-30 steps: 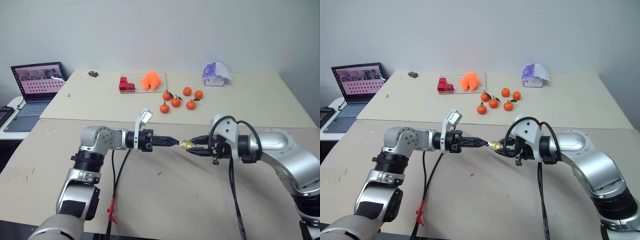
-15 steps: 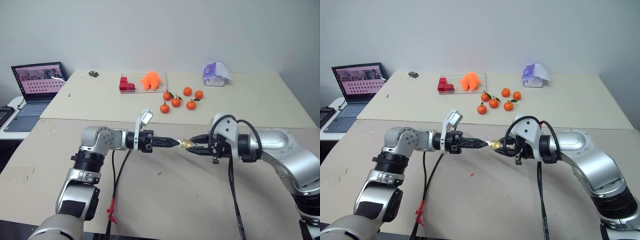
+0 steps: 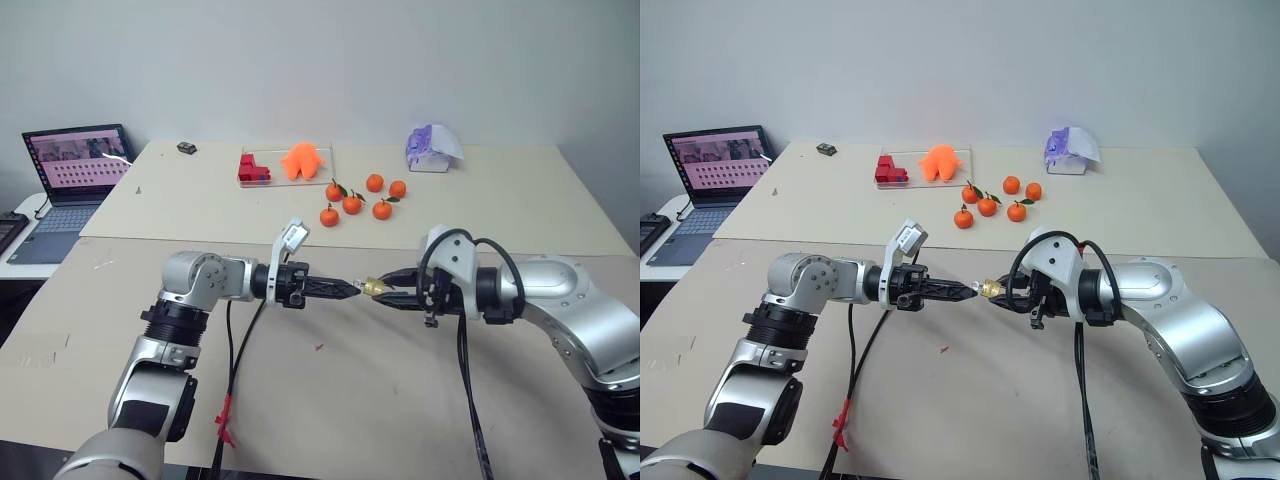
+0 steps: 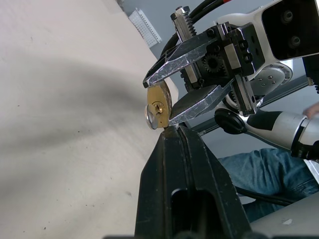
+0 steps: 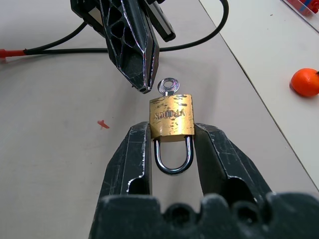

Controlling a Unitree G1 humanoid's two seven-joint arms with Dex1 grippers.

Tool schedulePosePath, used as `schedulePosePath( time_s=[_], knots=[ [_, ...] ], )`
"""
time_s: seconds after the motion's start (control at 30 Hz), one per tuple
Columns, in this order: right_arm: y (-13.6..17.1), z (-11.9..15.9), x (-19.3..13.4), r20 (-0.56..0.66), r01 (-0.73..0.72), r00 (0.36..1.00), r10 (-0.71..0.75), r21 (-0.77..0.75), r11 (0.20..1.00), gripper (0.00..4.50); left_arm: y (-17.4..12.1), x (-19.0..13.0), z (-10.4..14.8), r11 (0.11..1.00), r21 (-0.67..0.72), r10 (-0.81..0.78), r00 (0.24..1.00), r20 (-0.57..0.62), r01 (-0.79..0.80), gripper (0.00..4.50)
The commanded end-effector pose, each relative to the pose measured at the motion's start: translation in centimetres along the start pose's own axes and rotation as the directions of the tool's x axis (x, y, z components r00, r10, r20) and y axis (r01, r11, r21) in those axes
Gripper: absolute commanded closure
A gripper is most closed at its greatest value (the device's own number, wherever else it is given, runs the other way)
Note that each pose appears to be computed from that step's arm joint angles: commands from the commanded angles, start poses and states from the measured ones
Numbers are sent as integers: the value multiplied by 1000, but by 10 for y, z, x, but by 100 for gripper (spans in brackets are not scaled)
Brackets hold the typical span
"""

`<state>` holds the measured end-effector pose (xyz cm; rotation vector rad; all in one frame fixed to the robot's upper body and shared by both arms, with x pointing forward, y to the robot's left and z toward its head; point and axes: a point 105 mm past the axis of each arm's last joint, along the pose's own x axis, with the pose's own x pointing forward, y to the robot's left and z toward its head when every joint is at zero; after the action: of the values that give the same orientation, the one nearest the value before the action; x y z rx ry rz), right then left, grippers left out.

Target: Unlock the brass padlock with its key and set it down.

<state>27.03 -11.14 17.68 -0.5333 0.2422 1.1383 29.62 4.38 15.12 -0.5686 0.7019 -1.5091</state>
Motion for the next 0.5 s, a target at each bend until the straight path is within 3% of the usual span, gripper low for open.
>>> schedulePosePath(
  time_s=[0.03,0.07,0.17,0.3,0.5],
  knots=[
    [1,10,-3,18,3,1000,-2,-36,999,364,-6,-2,6,999,34,-17,1000,7,16,449],
    [1,10,-3,17,3,1000,-2,-37,999,364,-6,-2,5,999,35,-17,1000,5,17,449],
    [0,9,-4,16,3,1000,-2,-37,999,364,-8,-2,5,999,29,-31,999,7,31,373],
    [0,11,-5,15,2,1000,-1,-40,999,364,2,-2,5,1000,3,22,1000,14,-22,221],
    [2,14,-5,18,-6,1000,7,-47,999,364,2,-1,9,1000,-21,11,1000,29,-10,221]
  ],
)
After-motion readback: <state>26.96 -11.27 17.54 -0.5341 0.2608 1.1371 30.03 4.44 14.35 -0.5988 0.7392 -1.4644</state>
